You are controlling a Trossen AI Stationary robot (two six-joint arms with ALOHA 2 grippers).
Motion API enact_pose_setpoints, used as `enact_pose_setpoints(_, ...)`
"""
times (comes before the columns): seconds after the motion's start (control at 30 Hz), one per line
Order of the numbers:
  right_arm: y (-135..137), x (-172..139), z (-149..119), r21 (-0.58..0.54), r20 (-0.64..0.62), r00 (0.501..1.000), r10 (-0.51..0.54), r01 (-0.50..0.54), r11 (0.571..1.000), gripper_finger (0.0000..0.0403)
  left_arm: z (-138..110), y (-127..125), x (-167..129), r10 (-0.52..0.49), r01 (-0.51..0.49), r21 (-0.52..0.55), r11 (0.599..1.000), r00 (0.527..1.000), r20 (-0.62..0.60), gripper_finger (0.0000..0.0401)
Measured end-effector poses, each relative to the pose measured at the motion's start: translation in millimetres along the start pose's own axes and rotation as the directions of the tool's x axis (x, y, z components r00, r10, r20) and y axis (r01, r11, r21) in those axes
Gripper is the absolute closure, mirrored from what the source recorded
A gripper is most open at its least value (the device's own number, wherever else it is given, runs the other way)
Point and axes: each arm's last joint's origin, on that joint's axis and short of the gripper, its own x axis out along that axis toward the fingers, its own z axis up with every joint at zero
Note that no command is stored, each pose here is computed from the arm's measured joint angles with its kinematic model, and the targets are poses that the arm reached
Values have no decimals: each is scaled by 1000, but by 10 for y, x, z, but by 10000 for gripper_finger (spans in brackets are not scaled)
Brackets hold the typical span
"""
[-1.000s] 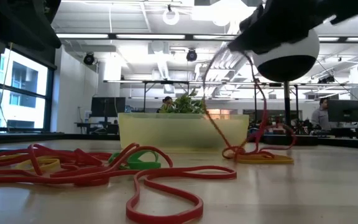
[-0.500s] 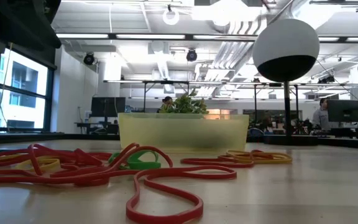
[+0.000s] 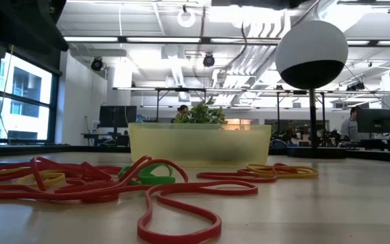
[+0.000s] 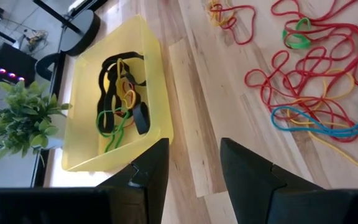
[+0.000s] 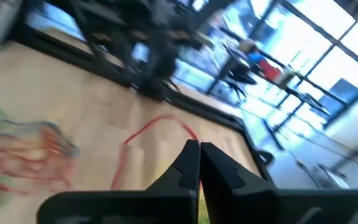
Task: Pick and place rubber bands into bin
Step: Put the red rubber band into the yellow bin
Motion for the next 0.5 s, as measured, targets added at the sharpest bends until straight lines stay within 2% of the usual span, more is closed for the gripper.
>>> enact_pose_setpoints(0.17,-313,168,-182,26,-74,995,-59,61,998,403,1,3,0,11,-11,-1,1000,1000,2,267)
enact_pose_setpoints(0.5,-731,500,-643,102,-195,979,-58,79,992,403,7,7,0,25,-25,13,1000,1000,7,267)
